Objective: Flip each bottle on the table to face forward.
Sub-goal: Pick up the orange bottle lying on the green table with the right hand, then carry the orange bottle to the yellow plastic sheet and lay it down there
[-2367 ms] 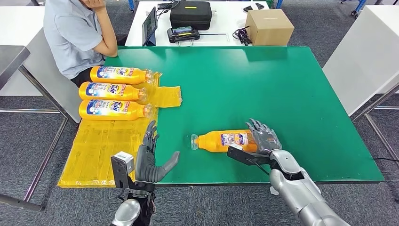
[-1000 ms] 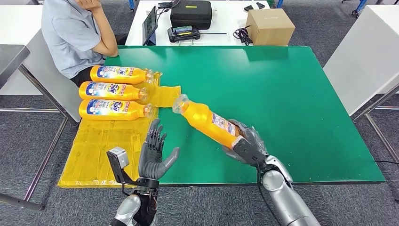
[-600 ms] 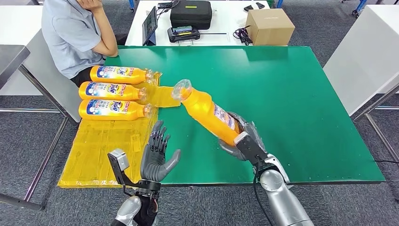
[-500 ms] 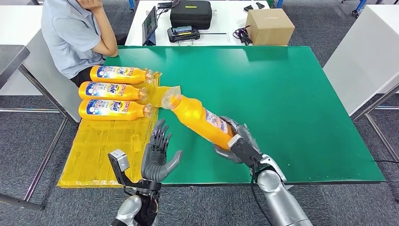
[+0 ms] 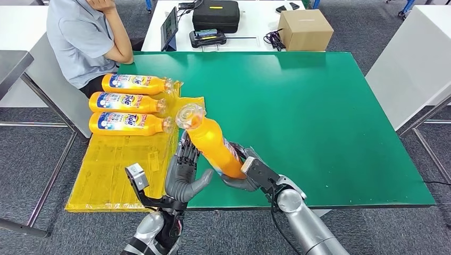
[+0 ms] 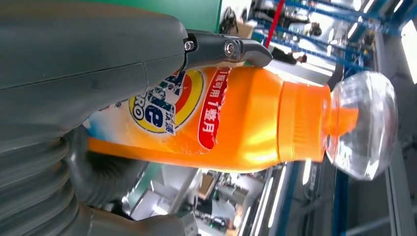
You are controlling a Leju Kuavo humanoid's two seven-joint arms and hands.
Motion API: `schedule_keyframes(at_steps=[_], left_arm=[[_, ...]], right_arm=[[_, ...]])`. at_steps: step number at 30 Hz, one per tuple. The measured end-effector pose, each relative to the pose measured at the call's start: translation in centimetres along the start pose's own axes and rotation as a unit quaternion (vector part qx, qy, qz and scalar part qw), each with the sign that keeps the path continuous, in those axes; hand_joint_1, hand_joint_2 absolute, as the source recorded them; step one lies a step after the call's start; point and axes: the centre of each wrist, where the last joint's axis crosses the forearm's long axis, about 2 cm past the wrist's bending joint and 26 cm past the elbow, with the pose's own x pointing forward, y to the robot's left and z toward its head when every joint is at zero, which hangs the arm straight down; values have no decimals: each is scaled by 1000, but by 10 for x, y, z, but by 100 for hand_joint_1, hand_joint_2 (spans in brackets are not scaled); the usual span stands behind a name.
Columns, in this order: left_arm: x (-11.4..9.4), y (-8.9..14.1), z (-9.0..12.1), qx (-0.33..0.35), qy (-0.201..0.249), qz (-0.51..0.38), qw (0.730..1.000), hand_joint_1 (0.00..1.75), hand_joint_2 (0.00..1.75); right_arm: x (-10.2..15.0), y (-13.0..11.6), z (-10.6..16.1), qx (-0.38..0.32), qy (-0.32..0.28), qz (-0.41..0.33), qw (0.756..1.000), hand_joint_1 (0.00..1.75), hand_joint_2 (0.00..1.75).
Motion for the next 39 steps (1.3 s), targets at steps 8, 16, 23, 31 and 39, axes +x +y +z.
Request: schedule_keyframes(at_steps=[8, 16, 23, 31, 39], left_arm=[[-5, 2, -3, -20, 17, 10, 1000, 0, 175], [-9, 6, -4, -12, 31, 10, 999, 0, 175], [-11, 7, -3, -9, 35, 4, 999, 0, 175], [-11, 8, -3, -2, 27, -15, 1000, 175, 175], [-11, 9, -3, 17, 7, -62, 998, 175, 175]], right_arm=[[-1, 10, -3, 49, -39, -28, 998, 175, 175], [-1, 12, -4, 57, -38, -23, 997, 175, 175], [-2, 14, -4, 60, -33, -24, 997, 175, 175], [-6, 15, -3, 61, -22, -22, 998, 167, 175], [-9, 18, -2, 54, -4, -8, 998, 0, 175]])
